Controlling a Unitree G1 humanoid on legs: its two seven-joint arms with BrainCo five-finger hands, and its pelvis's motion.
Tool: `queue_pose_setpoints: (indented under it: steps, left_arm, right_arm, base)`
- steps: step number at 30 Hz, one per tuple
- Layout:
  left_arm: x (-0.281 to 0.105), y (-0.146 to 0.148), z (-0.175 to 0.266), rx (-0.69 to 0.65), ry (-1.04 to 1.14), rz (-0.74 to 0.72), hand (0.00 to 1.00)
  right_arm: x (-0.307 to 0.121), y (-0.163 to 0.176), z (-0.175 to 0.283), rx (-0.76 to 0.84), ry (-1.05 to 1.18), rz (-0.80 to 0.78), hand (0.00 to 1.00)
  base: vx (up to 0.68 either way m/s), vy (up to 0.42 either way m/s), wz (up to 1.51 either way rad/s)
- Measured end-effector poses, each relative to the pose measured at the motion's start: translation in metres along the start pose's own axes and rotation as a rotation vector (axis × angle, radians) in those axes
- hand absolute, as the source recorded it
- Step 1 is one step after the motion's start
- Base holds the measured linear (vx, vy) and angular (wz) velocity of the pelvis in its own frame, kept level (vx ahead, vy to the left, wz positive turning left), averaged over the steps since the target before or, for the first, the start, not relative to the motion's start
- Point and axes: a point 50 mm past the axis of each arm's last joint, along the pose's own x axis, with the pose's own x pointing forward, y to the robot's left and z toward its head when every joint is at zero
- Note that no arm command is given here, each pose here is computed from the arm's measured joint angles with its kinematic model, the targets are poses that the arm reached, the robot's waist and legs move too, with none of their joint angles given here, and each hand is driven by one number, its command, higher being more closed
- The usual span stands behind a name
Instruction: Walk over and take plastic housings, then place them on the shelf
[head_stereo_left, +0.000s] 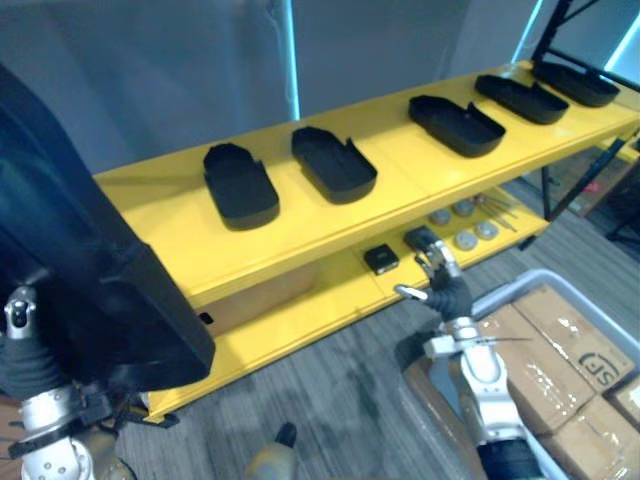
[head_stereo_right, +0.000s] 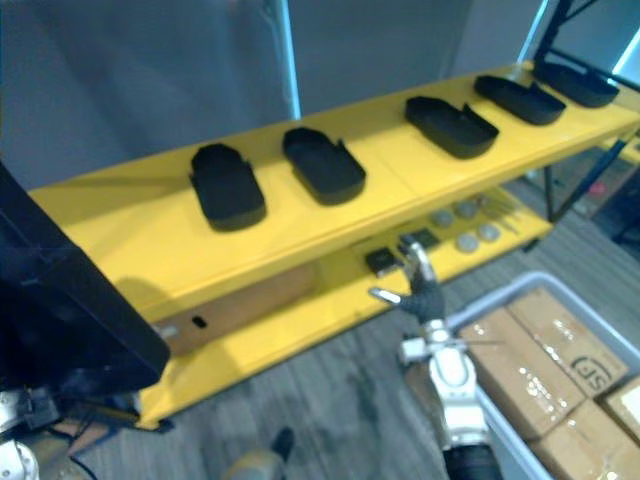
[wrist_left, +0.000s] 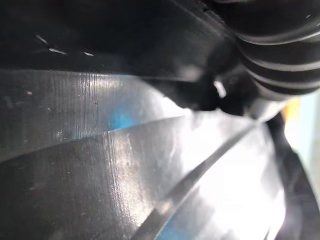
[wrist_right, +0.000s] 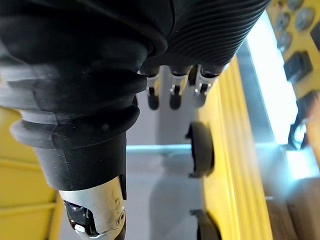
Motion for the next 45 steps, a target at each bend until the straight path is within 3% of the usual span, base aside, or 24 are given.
queue_pose_setpoints:
  steps: [6, 14, 20, 25, 32, 38, 45]
  left_arm:
    - [-0.003, 0.005, -0.004, 0.016, 0.013, 0.010, 1.00]
    - [0.027, -0.005, 0.008, 0.027, -0.119, -0.066, 1.00]
    - [0.058, -0.039, -0.013, -0.125, -0.105, -0.027, 1.00]
    - [0.029, -0.040, -0.031, -0.142, 0.044, 0.019, 1.00]
    - [0.011, -0.039, -0.037, -0.157, 0.109, 0.054, 1.00]
    - [0.010, -0.069, -0.051, -0.240, 0.162, -0.061, 1.00]
    - [0.003, -0.063, -0.054, -0.223, 0.189, -0.080, 1.00]
  right_arm:
    - [0.001, 0.010, 0.005, 0.033, -0.041, -0.006, 0.00]
    - [-0.002, 0.013, 0.010, 0.039, -0.095, -0.012, 0.00]
    - [0.009, 0.004, 0.040, -0.048, -0.238, 0.042, 0.00]
    - [0.020, -0.004, 0.057, -0.104, -0.294, 0.101, 0.00]
    - [0.042, 0.020, 0.077, -0.048, -0.394, 0.215, 0.00]
    - [0.029, 0.014, 0.064, -0.063, -0.333, 0.193, 0.00]
    - [0.030, 0.012, 0.065, 0.000, -0.376, 0.192, 0.00]
  base:
    - [-0.06, -0.021, 0.15]
    - [0.05, 0.085, 0.23]
    - [0.12, -0.071, 0.70]
    - [0.19, -0.162, 0.60]
    - [0.09, -0.083, 0.48]
    - [0.03, 0.010, 1.39]
    - [-0.03, 0.033, 0.28]
